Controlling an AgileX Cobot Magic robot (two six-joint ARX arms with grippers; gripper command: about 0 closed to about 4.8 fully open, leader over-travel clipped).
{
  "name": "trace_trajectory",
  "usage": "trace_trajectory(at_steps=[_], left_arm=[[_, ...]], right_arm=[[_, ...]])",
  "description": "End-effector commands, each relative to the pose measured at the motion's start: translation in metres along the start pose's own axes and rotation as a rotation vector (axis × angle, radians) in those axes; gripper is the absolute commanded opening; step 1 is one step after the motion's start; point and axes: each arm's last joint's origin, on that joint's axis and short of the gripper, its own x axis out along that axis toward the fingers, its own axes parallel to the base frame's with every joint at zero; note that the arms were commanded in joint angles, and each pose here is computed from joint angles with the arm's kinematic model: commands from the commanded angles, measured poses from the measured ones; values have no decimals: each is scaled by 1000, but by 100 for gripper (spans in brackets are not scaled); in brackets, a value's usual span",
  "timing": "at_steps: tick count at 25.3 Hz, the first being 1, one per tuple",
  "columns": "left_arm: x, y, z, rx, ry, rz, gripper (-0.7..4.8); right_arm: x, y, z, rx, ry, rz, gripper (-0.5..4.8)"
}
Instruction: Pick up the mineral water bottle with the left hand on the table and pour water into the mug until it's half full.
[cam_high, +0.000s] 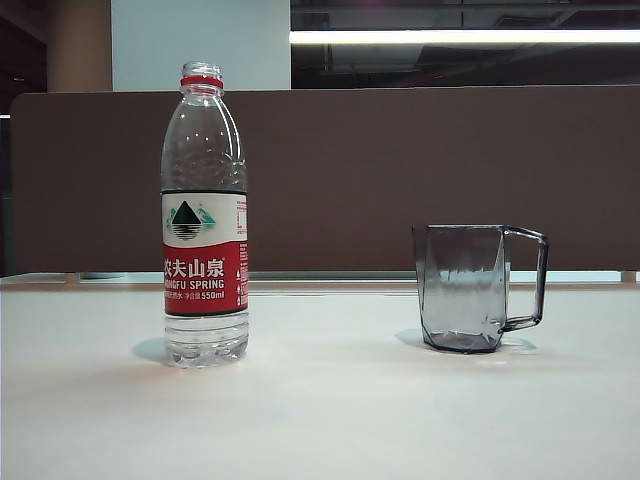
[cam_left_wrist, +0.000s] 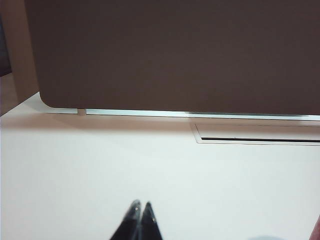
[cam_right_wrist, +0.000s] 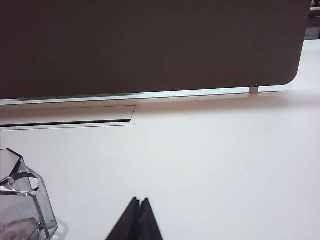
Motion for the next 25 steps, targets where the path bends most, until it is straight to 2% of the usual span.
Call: trace_trajectory(at_steps=[1, 8, 13, 19, 22, 24, 25], left_arm=[[0, 0, 3, 6, -23, -3, -5], [0, 0, 3, 5, -24, -3, -5], [-1, -1, 13, 2, -101, -6, -5], [-4, -2, 39, -17, -166, -10, -5], [0, -2, 53, -21, -149, -11, -5], [5, -2, 63, -56, -130, -13, -5], [9, -2, 68, -101, -120, -16, -5]], right_arm=[[0, 0, 3, 0, -21, -2, -8], [0, 0, 3, -1, -23, -1, -8], [-2, 1, 16, 2, -85, 2, -9], [-8, 3, 53, 1, -136, 5, -9], [-5, 5, 82, -1, -137, 38, -9], [-1, 7, 98, -4, -130, 84, -9], [2, 9, 106, -6, -124, 122, -9]])
